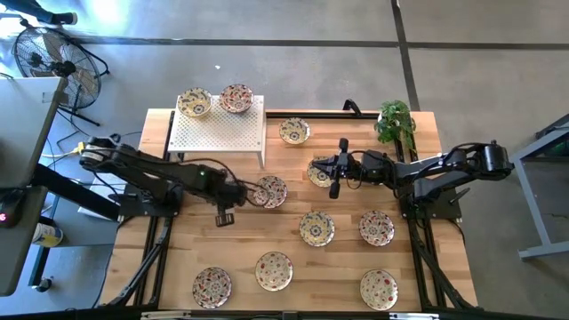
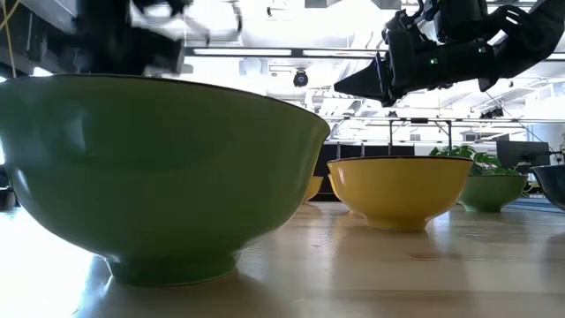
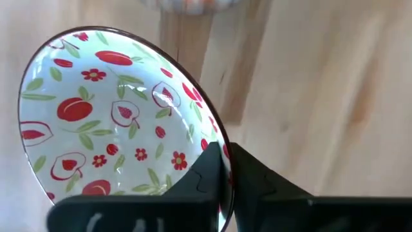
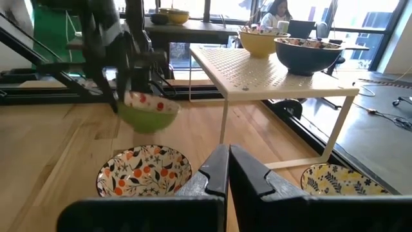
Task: Pick & Place Mini bowls
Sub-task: Put the green patterned bowl on the shelf
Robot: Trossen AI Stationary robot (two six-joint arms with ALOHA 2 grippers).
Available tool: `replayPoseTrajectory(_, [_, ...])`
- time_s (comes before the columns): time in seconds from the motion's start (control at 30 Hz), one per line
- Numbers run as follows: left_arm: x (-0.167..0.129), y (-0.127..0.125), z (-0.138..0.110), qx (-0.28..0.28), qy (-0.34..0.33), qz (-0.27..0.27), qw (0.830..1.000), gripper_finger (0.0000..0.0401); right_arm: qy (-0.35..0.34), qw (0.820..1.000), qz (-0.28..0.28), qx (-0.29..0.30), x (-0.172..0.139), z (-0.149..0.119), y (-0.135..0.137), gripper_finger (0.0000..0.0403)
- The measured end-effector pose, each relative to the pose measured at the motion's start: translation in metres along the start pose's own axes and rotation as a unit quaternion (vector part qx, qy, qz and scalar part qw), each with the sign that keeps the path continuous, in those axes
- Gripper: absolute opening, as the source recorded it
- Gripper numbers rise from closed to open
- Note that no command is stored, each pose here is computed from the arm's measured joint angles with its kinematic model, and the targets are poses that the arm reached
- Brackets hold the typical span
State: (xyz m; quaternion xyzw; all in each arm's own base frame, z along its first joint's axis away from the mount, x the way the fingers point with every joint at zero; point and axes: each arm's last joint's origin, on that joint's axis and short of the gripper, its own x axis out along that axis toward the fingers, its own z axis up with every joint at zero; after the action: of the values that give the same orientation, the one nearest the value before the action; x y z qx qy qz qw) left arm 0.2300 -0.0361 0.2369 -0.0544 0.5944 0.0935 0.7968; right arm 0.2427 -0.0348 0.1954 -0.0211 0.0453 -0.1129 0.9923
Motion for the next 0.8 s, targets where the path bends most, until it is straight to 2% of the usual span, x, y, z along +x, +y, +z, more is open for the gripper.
replayPoseTrajectory(0.13, [-0.052,0.001,0.015,0.016,-0.088,-0.032,0.995,0.0010,0.002,1.000,0.000,0.000,0.000,0.000,0.000,0.0001])
replayPoseTrajectory(0.23, [-0.088,0.006,0.018,0.034,-0.128,-0.033,0.991,0.0010,0.004,1.000,0.000,0.000,0.000,-0.001,0.000,0.0001])
replayPoseTrajectory(0.3, [-0.108,0.013,0.019,0.034,-0.147,-0.004,0.988,0.0007,0.004,1.000,0.000,0.000,0.000,-0.001,0.000,0.0002])
replayPoseTrajectory(0.37, [-0.121,0.024,0.014,0.027,-0.124,0.045,0.991,0.0005,0.003,1.000,0.000,0.000,0.000,-0.001,0.000,0.0002])
replayPoseTrajectory(0.53, [-0.127,0.052,0.013,0.016,-0.075,0.142,0.987,0.0005,0.003,1.000,0.000,0.000,0.000,0.000,0.000,0.0001])
replayPoseTrajectory(0.8, [-0.112,0.097,0.021,0.019,-0.014,0.187,0.982,0.0004,0.000,1.000,0.000,0.000,0.000,0.000,0.000,0.0002])
